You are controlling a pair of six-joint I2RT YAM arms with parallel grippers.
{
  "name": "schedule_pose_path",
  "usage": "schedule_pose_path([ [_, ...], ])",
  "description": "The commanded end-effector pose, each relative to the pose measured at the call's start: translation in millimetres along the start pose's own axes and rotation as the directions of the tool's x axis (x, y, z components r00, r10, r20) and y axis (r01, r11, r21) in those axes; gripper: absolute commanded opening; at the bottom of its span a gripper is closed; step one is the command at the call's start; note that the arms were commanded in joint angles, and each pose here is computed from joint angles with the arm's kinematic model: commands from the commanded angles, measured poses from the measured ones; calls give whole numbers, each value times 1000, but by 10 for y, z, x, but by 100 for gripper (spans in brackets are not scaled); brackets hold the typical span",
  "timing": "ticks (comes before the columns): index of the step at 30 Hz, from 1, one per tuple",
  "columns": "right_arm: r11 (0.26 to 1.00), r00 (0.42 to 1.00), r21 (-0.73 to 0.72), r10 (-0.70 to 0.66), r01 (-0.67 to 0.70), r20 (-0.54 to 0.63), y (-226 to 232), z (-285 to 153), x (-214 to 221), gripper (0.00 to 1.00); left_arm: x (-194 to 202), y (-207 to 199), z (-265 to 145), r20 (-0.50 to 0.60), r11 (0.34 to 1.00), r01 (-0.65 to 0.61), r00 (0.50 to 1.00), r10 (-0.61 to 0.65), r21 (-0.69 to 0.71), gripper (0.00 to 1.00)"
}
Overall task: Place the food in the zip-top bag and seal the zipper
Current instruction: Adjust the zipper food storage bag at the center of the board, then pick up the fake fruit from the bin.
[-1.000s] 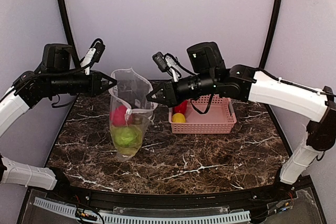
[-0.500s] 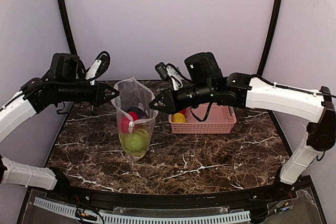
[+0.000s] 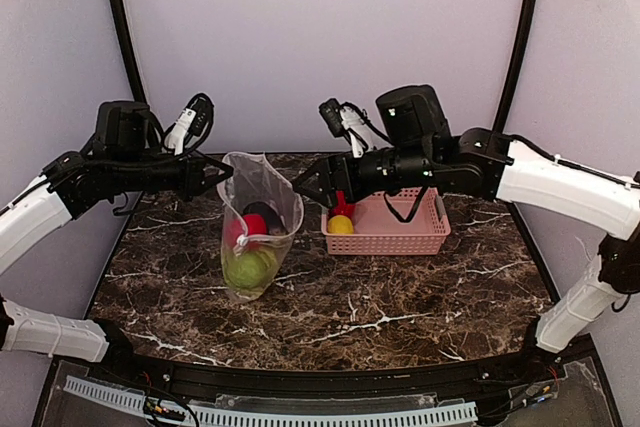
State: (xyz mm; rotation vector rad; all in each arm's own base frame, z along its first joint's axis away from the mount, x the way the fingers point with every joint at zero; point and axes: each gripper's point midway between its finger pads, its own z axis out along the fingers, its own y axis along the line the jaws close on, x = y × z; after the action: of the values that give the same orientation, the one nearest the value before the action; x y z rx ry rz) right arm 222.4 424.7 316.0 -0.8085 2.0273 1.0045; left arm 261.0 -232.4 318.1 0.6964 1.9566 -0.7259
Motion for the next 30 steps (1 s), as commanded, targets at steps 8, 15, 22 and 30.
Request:
schedule_pose_path([
  [8,942,994,320,95,-105,47,-852,-545,-26,92,-132,-133,12,124,990,-110,987,98,93,1],
  [15,890,970,404,242,-212,-23,-1423,-339,357,92,35,-118,43,117,988,-118,987,106,97,1],
  [22,882,945,407,306,-236,-115,-1654,98,670,89,101,-147,89,93,987,-92,992,80,130,1],
  [30,871,906,416,371,-262,-206,-1902,502,1014,86,139,-133,119,78,988,-88,994,79,129,1],
])
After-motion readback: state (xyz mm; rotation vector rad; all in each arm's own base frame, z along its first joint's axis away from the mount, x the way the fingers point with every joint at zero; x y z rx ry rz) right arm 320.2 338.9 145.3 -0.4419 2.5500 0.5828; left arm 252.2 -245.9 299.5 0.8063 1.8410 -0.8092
